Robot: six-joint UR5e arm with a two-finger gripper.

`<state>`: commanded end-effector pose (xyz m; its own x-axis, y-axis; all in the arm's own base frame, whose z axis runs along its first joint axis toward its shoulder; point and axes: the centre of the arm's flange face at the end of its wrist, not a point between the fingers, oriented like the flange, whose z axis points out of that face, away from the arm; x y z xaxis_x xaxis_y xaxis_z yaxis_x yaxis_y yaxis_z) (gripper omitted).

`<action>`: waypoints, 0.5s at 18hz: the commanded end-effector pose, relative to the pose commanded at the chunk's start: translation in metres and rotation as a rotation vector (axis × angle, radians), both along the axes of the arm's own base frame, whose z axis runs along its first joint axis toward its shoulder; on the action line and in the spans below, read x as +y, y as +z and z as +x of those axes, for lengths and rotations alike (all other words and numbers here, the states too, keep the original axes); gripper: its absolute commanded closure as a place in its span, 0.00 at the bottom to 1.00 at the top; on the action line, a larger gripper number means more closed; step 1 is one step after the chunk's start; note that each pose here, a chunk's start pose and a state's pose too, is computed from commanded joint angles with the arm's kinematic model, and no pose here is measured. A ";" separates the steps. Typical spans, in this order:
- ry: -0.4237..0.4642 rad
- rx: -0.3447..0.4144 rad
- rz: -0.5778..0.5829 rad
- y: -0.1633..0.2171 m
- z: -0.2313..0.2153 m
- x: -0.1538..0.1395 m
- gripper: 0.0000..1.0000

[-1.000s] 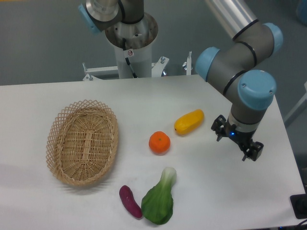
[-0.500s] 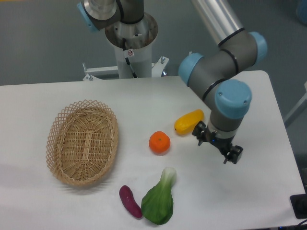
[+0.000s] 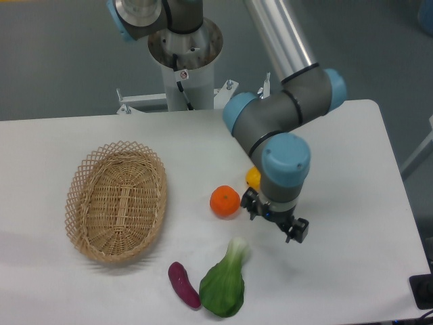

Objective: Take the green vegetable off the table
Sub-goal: 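Move the gripper over the green bok choy and lower toward its stem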

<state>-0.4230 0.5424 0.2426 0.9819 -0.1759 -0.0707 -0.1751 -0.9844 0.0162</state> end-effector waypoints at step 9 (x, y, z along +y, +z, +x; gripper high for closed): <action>-0.009 -0.020 -0.014 -0.030 0.029 0.028 0.00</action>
